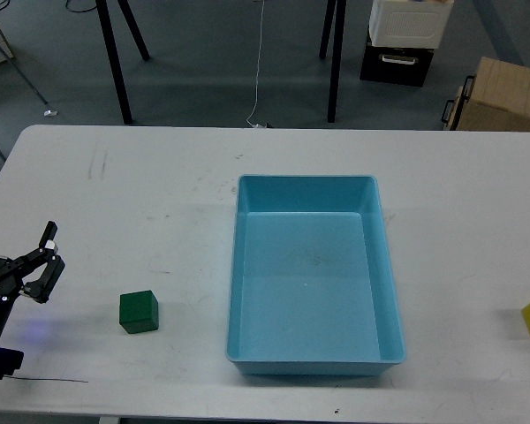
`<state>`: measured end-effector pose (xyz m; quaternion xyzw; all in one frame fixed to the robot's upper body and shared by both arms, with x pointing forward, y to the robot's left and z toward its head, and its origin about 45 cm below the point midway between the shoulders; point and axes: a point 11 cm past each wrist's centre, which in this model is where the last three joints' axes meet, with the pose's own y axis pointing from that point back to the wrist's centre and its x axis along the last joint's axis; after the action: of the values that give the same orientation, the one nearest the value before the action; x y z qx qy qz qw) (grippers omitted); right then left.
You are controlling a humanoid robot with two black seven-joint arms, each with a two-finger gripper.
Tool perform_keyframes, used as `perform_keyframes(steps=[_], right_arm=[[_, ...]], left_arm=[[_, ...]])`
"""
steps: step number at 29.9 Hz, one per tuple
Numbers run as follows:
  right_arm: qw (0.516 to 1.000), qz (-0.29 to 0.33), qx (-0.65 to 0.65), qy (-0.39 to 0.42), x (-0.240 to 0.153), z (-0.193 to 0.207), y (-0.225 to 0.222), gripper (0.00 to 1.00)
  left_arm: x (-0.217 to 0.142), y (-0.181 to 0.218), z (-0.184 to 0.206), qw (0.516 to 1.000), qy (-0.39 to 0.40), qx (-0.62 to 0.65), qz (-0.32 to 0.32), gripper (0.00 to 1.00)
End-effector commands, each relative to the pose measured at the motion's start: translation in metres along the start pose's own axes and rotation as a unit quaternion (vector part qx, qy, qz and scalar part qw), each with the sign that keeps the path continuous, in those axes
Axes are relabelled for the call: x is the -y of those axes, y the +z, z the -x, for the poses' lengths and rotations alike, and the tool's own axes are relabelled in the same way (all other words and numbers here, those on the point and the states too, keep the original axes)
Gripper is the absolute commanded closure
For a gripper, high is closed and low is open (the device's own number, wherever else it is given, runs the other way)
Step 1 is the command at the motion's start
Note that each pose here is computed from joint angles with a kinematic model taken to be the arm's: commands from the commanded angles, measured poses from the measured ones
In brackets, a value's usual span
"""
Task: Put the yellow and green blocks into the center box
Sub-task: 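Move the right gripper toward the yellow cube at the table edge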
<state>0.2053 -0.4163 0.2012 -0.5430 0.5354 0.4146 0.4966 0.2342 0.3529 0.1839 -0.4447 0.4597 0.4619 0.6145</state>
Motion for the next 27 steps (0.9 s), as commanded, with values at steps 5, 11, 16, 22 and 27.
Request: perform_keyframes(steps=[5,11,16,22,27], right_arm=[[0.988,0.102,-0.115,0.021,0.014,0.014,-0.011,0.00],[0.923,0.225,-0.309,0.048,0.057,0.047,-0.035,0.00],[0.832,0.308,-0.459,0.041,0.099,0.069,-0.026,0.00],[0.663,0.397,-0.633,0.031,0.139,0.090,-0.005,0.00],[0.473,0.483,-0.736,-0.034,0.148,0.103,0.025,0.00]], left_arm=[[0.003,0.000,0.000,0.999,-0.008,-0.014,0.034,0.00],[0.013,-0.001,0.007,0.999,-0.023,-0.014,0.030,0.00],[0.021,-0.004,0.011,0.999,-0.033,-0.016,0.025,0.00],[0.022,-0.004,0.012,0.999,-0.035,-0.015,0.025,0.00],[0.023,-0.005,0.012,0.999,-0.036,-0.016,0.025,0.00]])
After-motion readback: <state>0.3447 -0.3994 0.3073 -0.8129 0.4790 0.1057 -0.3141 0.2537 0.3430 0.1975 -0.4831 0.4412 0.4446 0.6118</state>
